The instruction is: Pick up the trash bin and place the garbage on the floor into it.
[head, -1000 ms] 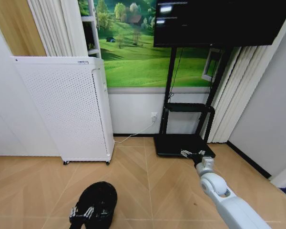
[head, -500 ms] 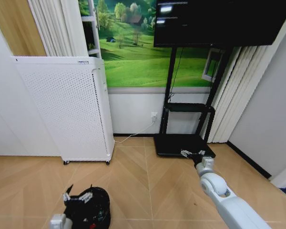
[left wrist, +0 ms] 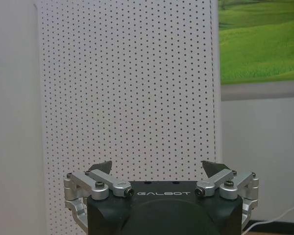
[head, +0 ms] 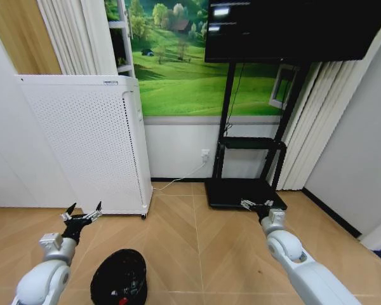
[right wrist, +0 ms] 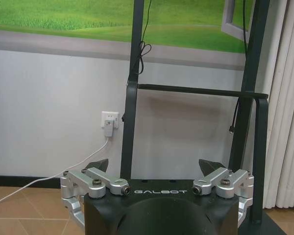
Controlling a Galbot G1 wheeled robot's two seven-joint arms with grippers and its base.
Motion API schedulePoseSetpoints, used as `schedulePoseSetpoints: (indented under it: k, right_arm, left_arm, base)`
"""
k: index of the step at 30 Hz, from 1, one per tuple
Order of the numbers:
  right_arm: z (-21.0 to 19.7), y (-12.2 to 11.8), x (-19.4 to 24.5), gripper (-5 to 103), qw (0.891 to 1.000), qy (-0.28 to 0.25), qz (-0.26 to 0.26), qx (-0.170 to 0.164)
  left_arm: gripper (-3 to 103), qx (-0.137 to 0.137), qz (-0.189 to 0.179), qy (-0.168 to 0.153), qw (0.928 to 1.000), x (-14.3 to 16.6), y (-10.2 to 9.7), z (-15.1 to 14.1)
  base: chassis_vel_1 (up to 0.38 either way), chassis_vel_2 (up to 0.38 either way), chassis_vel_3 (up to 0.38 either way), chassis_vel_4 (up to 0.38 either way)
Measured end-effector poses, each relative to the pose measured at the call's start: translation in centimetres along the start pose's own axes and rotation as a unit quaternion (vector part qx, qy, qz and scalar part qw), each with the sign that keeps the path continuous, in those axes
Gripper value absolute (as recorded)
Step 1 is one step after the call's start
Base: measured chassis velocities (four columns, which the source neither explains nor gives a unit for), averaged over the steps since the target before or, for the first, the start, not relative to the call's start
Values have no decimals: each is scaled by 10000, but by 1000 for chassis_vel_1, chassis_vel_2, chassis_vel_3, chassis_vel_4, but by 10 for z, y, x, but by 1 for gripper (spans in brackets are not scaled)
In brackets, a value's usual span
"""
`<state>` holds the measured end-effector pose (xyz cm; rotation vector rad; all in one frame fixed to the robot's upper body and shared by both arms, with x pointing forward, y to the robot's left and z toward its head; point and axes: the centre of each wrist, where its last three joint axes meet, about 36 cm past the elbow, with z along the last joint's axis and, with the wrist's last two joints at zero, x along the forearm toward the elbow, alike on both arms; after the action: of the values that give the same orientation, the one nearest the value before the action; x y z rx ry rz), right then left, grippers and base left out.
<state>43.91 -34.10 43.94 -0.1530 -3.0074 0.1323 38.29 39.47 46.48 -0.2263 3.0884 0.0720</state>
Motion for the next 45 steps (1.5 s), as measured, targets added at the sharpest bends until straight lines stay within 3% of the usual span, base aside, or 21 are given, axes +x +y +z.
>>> schedulePoseSetpoints:
  k: [9,19,45]
  right_arm:
    - [0,0,0,100,10000,-1,0,0]
    - [0,0,0,100,10000,0,0,0]
    - [0,0,0,100,10000,-1,0,0]
  left_arm:
    - [100,243,-96,-114,9996,-45,-7,3]
    - [100,204,-127,94,9997,-38,-14,18]
    - [100,186,-115,102,9997,-36,-14,18]
  base:
    - [0,0,0,0]
    - [0,0,0,0]
    - [0,0,0,0]
